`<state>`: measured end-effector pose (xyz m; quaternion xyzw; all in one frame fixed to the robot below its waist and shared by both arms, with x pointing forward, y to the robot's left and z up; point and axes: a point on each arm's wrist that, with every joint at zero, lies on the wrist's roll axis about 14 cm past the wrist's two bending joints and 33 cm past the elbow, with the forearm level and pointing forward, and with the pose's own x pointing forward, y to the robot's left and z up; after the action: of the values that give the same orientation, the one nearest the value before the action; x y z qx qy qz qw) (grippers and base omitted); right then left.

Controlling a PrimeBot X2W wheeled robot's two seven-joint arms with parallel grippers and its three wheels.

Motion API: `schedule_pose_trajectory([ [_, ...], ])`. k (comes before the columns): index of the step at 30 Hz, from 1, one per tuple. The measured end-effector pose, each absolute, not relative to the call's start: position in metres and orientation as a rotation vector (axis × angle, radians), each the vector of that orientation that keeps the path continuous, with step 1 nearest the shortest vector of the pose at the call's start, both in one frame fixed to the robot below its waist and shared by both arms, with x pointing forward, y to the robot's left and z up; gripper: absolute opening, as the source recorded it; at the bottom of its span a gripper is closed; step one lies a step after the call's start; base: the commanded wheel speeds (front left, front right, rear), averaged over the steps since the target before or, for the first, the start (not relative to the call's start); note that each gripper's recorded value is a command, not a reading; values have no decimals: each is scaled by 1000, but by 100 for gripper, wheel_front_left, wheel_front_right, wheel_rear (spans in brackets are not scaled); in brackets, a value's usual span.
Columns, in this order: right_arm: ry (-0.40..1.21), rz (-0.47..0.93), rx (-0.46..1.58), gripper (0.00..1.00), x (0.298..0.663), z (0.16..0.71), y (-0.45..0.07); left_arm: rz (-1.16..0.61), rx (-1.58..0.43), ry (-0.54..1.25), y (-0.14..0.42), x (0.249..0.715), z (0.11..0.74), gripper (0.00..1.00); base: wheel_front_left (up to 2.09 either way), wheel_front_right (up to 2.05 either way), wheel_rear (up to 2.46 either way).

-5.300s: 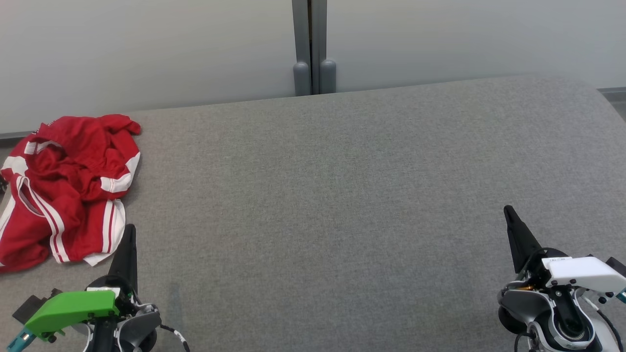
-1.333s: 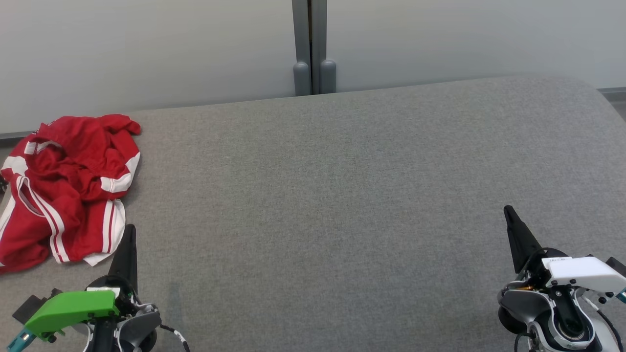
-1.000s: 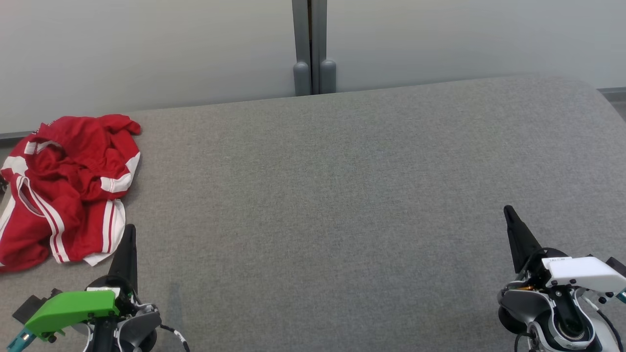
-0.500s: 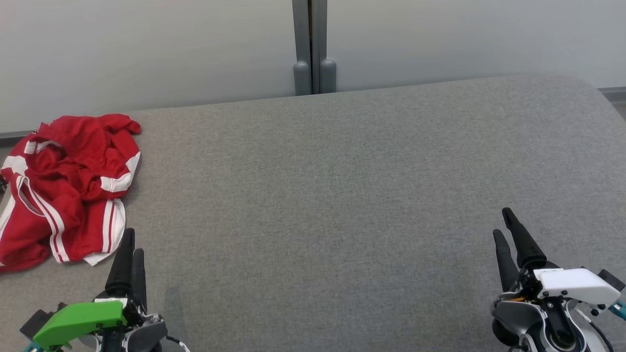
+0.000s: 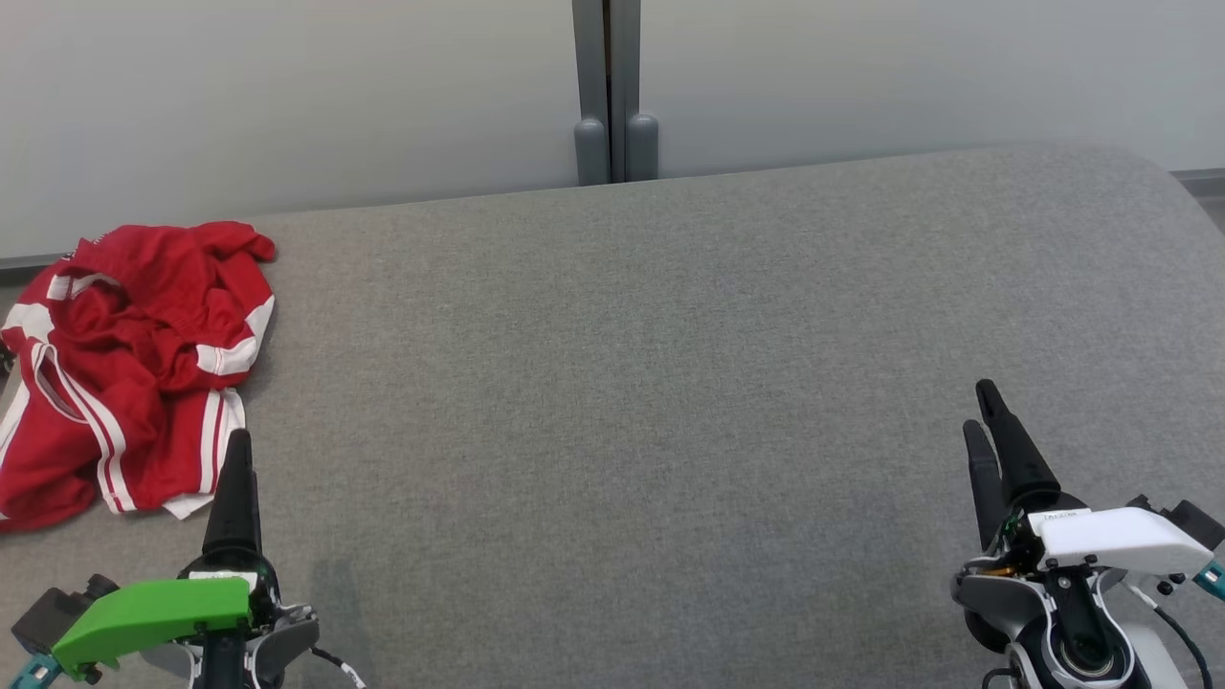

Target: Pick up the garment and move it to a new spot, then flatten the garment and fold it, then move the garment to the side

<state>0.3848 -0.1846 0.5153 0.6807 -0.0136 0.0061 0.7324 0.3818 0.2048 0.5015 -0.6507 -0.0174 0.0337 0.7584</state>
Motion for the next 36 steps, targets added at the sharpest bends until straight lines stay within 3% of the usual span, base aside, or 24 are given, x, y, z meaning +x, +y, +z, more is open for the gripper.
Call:
schedule_pose_trajectory([
  [26,-47,74,900,100,386,524,-172,28,-700,-17,182,386,514,100,0,0,0],
  [36,-25,110,717,100,385,518,-161,44,-551,-14,180,386,512,100,0,0,0],
])
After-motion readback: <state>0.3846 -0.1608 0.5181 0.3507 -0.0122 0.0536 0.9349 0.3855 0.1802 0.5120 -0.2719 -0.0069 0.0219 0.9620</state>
